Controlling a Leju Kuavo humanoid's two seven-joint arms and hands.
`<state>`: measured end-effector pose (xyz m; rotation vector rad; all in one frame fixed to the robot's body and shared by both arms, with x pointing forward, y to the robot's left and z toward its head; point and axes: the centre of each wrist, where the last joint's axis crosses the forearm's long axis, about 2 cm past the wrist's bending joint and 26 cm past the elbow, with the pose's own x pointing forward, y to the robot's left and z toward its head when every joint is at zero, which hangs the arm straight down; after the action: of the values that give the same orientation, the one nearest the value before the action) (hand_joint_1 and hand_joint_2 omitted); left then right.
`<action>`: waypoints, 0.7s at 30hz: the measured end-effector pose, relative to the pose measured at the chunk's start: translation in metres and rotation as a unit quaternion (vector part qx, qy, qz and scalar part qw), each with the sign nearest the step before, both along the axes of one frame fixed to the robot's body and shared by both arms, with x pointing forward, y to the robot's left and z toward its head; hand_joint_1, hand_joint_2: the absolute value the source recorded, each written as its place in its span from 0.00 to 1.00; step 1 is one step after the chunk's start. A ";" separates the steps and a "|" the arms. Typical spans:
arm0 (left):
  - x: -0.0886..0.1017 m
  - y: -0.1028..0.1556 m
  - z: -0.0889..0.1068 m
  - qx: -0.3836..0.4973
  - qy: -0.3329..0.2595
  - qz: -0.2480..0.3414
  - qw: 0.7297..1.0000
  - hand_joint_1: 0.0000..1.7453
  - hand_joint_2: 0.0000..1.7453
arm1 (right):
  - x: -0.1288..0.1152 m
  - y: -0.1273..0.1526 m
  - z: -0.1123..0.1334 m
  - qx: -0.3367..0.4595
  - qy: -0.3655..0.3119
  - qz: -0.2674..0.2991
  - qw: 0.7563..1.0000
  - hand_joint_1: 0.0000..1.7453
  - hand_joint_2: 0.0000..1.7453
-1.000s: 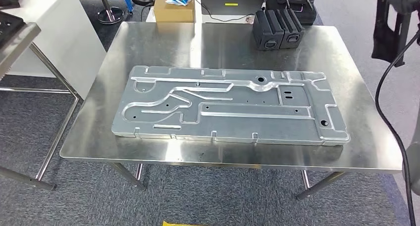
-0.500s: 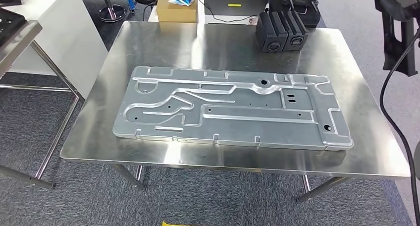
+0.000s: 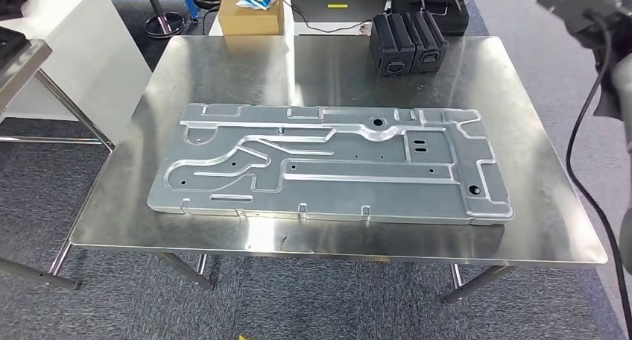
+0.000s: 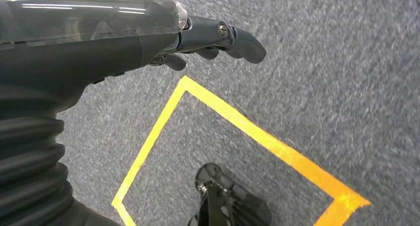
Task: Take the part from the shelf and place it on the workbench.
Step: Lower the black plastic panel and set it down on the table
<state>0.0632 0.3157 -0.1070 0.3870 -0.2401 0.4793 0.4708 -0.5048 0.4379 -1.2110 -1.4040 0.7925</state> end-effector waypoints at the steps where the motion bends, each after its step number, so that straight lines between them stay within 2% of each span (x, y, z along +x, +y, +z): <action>1: 0.001 0.000 0.000 0.000 -0.001 -0.002 1.000 0.00 1.00 | 0.003 0.004 -0.008 -0.016 0.011 -0.010 1.000 1.00 1.00; 11: 0.018 -0.002 0.003 -0.001 -0.020 -0.013 1.000 0.00 1.00 | 0.021 0.050 -0.064 -0.123 0.119 -0.028 0.985 1.00 1.00; 21: 0.035 -0.009 0.006 -0.005 -0.037 -0.020 0.999 0.00 1.00 | 0.029 0.105 -0.118 -0.230 0.209 0.020 0.950 1.00 1.00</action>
<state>0.0982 0.3066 -0.1008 0.3548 -0.3158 0.4565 0.4996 -0.3994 0.3200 -1.2646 -0.9211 1.3712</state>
